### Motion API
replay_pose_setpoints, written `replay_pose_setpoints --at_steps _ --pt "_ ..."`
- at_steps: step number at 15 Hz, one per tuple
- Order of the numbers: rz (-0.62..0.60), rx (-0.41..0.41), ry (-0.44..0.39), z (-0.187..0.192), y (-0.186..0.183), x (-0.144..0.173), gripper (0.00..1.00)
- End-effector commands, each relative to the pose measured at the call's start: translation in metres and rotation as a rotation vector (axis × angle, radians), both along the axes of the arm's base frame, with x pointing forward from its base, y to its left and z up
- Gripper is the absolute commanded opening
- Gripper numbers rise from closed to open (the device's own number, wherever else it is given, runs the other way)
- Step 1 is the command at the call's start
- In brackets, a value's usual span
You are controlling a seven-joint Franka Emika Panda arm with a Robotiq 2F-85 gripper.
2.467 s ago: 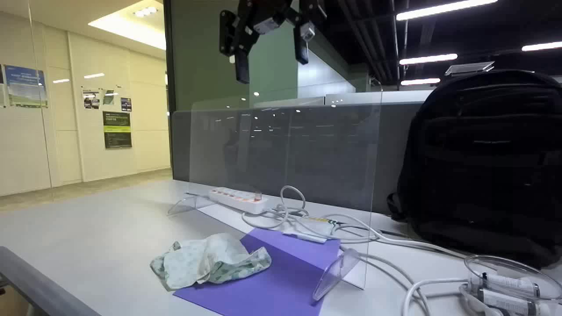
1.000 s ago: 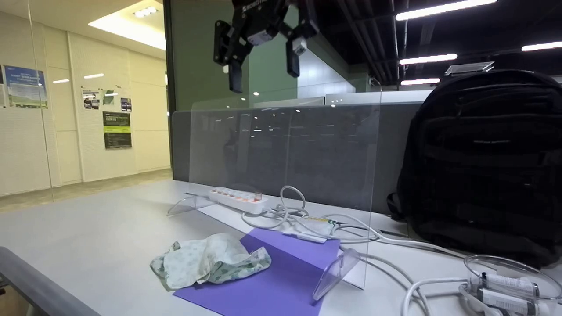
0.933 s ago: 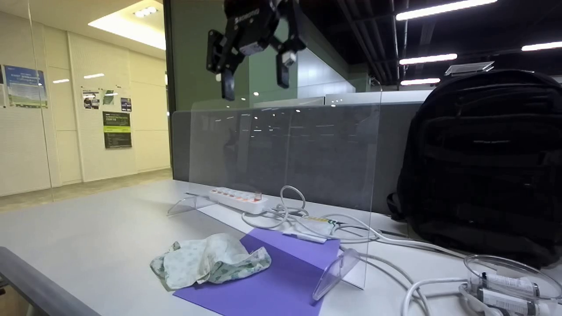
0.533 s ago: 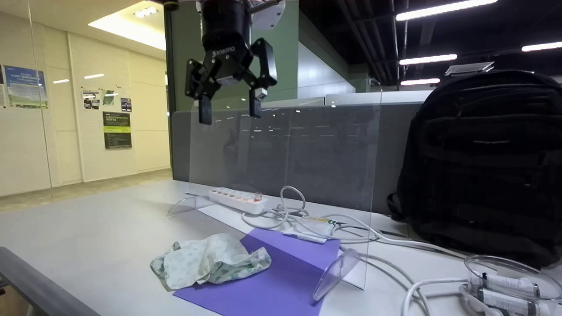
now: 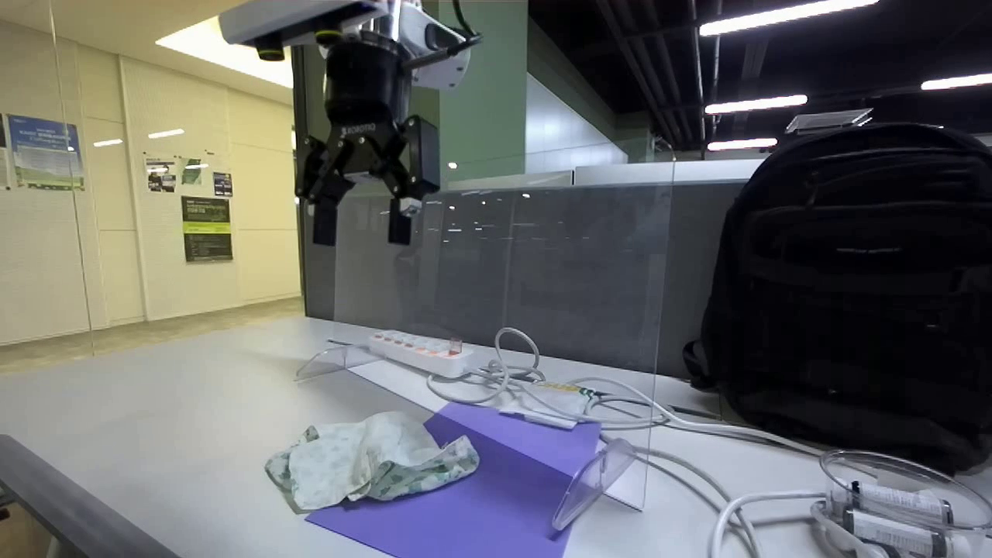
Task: Put the cloth on the clear screen
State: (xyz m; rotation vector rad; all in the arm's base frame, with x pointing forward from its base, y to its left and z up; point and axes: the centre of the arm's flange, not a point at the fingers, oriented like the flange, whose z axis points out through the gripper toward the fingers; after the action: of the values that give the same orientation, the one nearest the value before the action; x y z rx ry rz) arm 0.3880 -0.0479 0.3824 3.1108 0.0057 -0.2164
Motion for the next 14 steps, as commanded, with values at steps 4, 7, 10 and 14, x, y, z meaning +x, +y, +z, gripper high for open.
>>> replay_pose_setpoints --at_steps 4,7,10,14 --pt "-0.122 -0.023 -0.132 -0.052 0.039 0.016 1.0" --pt "-0.159 -0.065 -0.177 -0.076 0.043 0.018 1.0" --pt "-0.143 -0.061 -0.163 -0.077 0.041 0.017 1.0" --pt "-0.161 -0.092 -0.162 -0.094 0.039 0.016 1.0"
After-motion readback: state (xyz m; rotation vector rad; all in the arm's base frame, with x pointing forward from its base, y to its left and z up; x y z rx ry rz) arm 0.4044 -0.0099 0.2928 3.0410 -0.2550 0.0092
